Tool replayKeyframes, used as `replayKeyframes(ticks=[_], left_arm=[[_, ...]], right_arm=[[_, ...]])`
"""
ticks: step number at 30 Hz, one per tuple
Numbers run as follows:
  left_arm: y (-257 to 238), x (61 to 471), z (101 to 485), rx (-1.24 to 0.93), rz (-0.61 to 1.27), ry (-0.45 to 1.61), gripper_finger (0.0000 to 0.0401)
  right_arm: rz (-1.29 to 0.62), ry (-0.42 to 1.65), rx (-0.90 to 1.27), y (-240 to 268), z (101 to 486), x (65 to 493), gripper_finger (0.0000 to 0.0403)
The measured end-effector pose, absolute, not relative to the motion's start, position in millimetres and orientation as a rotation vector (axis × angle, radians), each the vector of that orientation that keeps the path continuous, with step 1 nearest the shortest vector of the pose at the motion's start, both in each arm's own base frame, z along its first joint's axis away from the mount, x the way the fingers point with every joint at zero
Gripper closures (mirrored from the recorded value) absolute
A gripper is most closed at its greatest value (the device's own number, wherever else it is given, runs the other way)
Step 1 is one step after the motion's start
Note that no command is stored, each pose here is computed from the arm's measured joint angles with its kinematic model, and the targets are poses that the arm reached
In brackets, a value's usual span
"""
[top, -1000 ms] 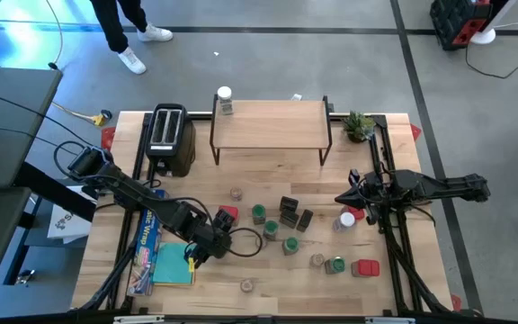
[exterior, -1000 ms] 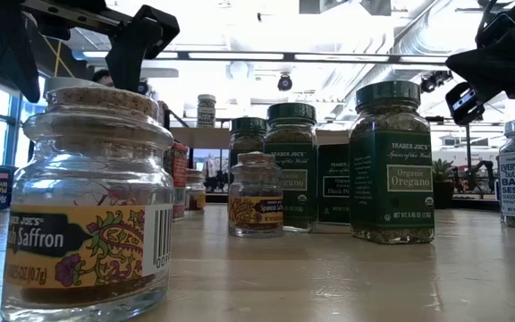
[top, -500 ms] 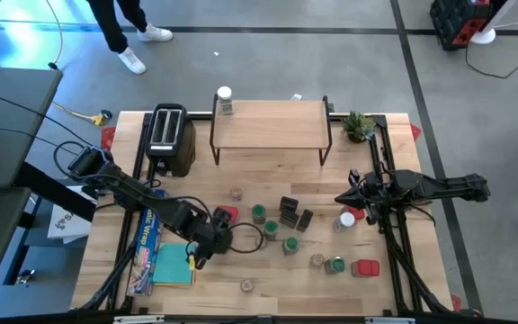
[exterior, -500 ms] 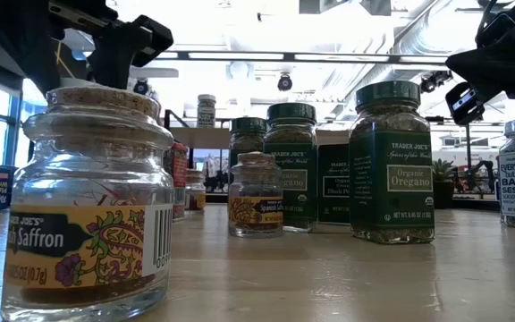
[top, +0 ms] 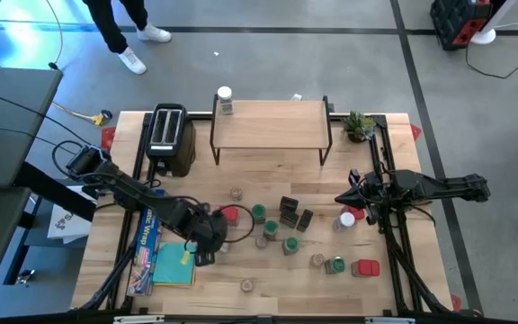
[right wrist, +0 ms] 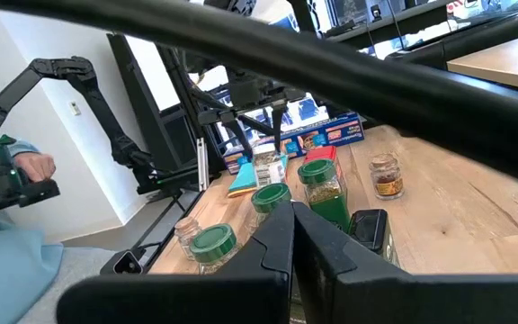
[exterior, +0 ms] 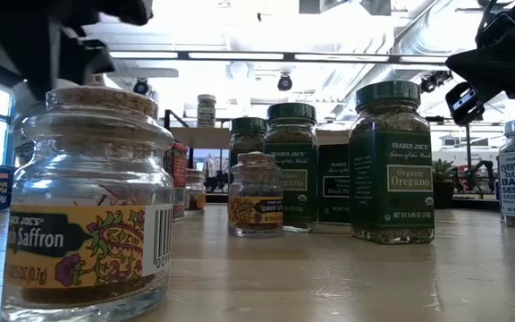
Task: Shelf spices
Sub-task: Put the left white seasoning bottle on the shelf aligned with the other white seasoning bottle
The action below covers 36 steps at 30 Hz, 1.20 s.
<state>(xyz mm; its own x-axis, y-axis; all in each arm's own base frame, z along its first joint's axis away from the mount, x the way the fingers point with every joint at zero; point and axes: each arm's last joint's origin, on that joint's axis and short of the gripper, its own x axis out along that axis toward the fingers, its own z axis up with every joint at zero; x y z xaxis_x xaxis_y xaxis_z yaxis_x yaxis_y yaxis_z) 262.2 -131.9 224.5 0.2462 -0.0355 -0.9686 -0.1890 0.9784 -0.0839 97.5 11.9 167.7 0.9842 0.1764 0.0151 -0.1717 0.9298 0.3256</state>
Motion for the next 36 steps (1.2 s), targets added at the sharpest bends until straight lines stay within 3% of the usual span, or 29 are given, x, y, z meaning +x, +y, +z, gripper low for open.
replayKeyframes(ticks=[6, 15, 36], left_arm=[[-131, 261, 228, -0.225, 0.178, 1.364, 0.0191], [-132, 269, 252, -0.207, 0.131, 1.309, 0.0191], [-105, 272, 250, -0.342, 0.265, 1.406, 0.0191]], right_arm=[[0.179, 0.014, 0.332, 12, 168, 97, 0.0403], [0.178, 0.014, 0.332, 12, 168, 97, 0.0403], [0.178, 0.014, 0.332, 12, 168, 97, 0.0403]])
